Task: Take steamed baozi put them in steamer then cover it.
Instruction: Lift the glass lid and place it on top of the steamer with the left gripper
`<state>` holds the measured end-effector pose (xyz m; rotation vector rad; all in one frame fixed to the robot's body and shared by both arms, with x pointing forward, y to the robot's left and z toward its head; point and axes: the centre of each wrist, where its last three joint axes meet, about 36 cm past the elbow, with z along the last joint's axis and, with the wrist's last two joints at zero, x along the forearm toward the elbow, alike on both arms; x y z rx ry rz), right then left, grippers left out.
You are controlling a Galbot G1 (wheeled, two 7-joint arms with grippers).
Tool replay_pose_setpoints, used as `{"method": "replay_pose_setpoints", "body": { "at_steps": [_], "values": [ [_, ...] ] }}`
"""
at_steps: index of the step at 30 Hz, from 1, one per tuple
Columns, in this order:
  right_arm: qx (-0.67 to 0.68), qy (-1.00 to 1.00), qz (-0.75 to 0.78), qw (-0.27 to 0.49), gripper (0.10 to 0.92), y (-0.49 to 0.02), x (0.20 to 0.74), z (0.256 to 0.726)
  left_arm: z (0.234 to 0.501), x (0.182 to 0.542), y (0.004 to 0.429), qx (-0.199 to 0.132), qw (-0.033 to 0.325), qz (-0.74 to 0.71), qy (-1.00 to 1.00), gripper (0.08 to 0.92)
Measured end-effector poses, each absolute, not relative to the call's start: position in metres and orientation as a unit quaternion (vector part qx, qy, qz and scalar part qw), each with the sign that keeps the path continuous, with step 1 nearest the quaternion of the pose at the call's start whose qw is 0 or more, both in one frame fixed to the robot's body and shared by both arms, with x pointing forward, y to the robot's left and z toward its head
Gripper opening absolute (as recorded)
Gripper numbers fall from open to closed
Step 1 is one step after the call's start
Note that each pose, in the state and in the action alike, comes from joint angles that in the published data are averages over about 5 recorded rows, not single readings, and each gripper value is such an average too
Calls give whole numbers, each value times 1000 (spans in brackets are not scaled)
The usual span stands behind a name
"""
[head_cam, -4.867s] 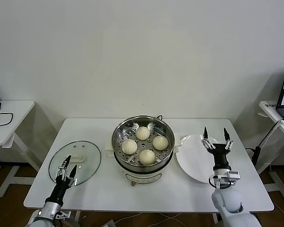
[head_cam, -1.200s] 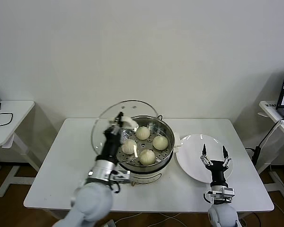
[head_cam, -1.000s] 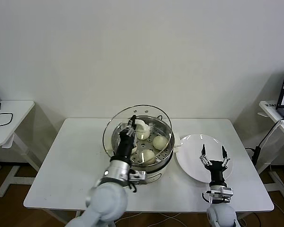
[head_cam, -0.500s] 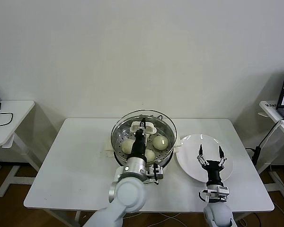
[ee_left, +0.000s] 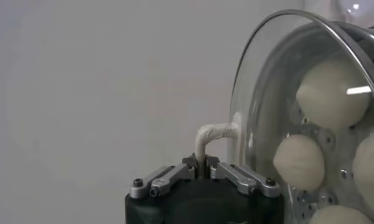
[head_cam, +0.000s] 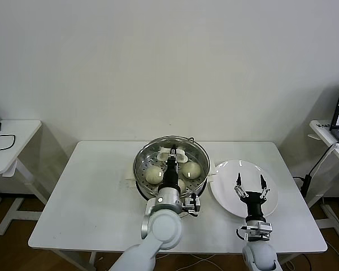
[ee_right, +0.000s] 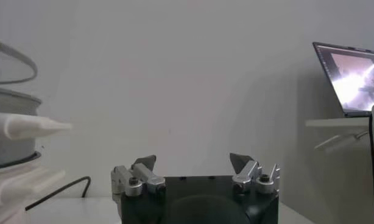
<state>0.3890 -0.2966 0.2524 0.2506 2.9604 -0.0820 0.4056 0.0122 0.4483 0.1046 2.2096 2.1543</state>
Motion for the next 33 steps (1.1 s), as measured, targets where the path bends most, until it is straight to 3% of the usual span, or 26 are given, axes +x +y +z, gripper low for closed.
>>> {"method": "replay_pose_setpoints", "body": {
  "at_steps": [33],
  "values": [
    [83, 992, -30, 85, 823, -296, 393, 250, 423, 416, 8, 27, 15, 721, 692, 185]
  ]
}}
